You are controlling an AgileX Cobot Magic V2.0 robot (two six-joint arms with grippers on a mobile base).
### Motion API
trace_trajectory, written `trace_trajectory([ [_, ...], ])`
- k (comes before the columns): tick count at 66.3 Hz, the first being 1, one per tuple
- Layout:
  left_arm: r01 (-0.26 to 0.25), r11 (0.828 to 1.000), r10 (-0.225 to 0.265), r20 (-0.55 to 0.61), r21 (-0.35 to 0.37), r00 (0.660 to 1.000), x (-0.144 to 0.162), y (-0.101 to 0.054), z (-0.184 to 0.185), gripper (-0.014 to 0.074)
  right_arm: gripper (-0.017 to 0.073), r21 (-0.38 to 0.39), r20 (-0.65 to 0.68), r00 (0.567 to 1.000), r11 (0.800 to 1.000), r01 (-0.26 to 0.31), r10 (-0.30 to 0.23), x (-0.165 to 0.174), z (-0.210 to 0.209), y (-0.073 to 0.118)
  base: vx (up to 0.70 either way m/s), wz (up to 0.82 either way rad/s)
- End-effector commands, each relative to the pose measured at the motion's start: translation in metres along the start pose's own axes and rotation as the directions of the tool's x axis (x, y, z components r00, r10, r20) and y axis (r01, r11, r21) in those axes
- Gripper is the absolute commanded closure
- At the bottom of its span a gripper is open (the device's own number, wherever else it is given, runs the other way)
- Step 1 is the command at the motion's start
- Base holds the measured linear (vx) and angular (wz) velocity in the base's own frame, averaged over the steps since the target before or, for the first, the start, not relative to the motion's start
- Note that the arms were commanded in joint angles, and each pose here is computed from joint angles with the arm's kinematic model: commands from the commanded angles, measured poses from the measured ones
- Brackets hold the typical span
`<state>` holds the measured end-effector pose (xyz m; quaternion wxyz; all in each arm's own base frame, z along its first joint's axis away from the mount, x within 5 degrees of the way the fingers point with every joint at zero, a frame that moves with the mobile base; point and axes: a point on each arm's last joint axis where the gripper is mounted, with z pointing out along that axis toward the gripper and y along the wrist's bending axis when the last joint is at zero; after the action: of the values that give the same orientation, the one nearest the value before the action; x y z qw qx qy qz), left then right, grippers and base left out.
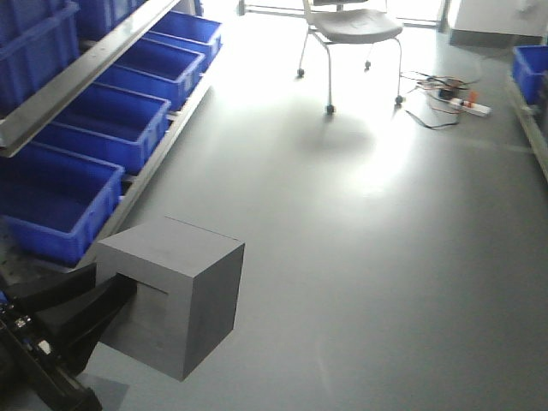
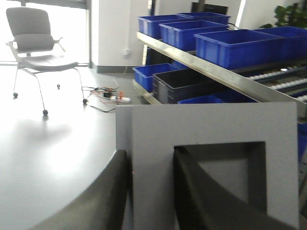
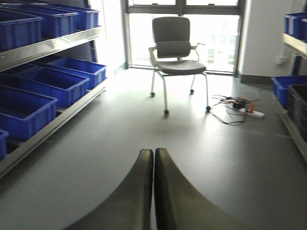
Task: Sort gray base to blue bin
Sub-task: 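Drive the base through the aisle holding the block in the left gripper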
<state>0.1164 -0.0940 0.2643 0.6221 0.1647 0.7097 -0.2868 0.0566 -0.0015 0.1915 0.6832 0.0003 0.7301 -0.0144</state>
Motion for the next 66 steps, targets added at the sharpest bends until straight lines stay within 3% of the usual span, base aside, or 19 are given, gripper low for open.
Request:
trace_trajectory([
  [1, 0.007, 1.000, -0.010, 0.151, 0.017, 0.988, -0.0222, -0.0034, -0.0007, 0.0599, 0.0568, 0.002, 0.075, 0.997, 1.000, 0.012, -0.012, -0.0026, -0.0002, 0.0001, 0.23, 0.88],
  [66, 0.007, 1.000, -0.010, 0.151, 0.017, 0.988, -0.0222, -0.0034, -0.0007, 0.0599, 0.0568, 0.002, 0.075, 0.997, 1.000, 0.012, -0.012, -0.0026, -0.0002, 0.0001, 0.17, 0.79],
])
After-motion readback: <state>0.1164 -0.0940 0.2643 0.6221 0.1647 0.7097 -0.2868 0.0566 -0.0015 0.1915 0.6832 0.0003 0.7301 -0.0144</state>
